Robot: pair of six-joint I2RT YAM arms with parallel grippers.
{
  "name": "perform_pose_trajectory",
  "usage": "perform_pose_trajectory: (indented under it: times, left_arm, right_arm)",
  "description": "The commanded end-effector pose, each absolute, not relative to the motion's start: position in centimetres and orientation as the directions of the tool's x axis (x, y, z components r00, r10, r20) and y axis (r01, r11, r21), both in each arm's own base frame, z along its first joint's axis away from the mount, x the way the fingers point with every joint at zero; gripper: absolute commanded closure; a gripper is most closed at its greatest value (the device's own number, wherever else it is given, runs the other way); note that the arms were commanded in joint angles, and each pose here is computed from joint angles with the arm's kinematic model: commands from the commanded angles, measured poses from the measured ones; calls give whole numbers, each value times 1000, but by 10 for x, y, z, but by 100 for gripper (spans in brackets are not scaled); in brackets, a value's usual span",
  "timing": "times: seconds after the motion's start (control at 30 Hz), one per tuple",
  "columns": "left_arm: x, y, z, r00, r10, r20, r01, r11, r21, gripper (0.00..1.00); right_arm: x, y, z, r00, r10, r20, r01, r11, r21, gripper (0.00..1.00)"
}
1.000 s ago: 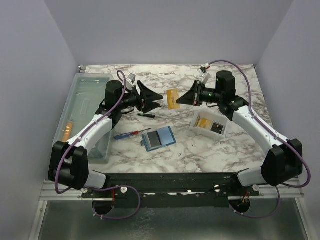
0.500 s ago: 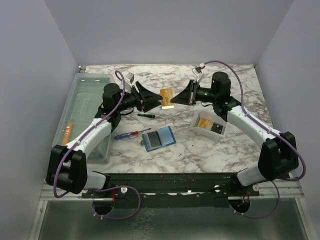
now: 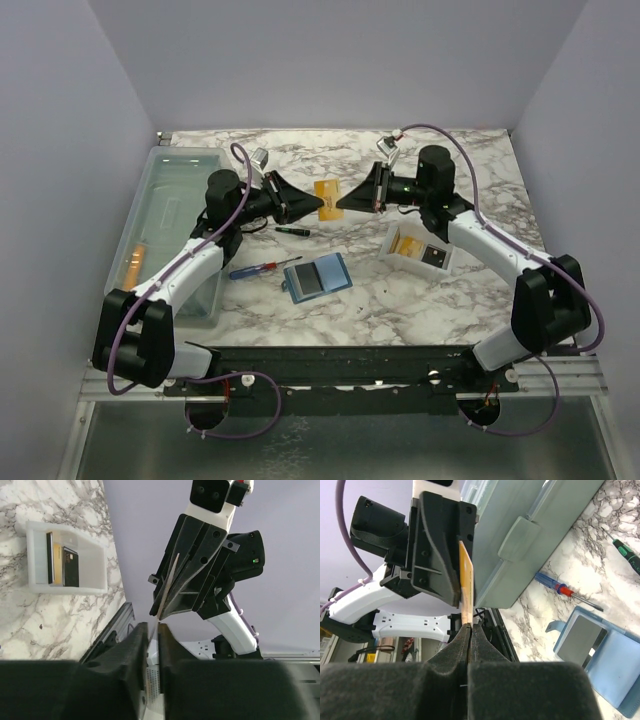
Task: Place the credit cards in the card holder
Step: Insert the credit card into the card holder.
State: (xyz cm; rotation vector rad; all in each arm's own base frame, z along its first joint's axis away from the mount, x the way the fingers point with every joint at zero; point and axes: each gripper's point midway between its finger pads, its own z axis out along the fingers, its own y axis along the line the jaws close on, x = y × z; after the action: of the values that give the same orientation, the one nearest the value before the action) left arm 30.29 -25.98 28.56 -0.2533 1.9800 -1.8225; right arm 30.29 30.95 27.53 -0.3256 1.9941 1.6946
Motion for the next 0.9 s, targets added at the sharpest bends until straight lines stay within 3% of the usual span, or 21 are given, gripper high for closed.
perform_pose_trajectory:
  times: [0.0,0.03,0.07,0.13,0.2,0.3,0.43,0.53,0.67,0.87]
  left_arm:
    - [294,-260,287,-877,-410,-249,219,120,-968,94]
    - [293,-258,283,-875,-416,-249,215,127,-968,100]
    - [292,-257,276,-871,-423,-247,208,138,-968,100]
    - [288,-253,257,-869,-435,-234,171,179,-969,100]
    - [279,-251,232,-871,-427,-241,138,257,-956,100]
    - [265,-246,193,-871,-392,-296,107,436,-893,100]
    - [238,-245,156,-895,-340,-287,80,512,-855,100]
    - [222,-241,127,-915,-315,-253,38,556,-830,100]
    - [218,-234,104,-918,-328,-224,-16,595,-804,100]
    - [218,-234,83,-928,-337,-158,-85,605,-792,100]
  right_arm:
    - [298,312,259,-867,111,-485,-460,197,866,100]
    - [301,311,248,-879,112,-464,-430,239,871,100]
    - [305,308,236,-883,114,-456,-408,293,865,95]
    - [314,300,207,-885,114,-451,-361,442,821,76]
    - [316,293,179,-887,93,-453,-337,542,770,63]
    - [308,289,144,-908,43,-418,-307,611,730,59]
    - [291,298,104,-919,-64,-389,-333,654,679,54]
    - [283,305,81,-920,-118,-373,-351,670,654,59]
    - [279,310,63,-925,-152,-348,-356,668,654,96]
    - [276,316,49,-929,-167,-331,-356,650,671,100]
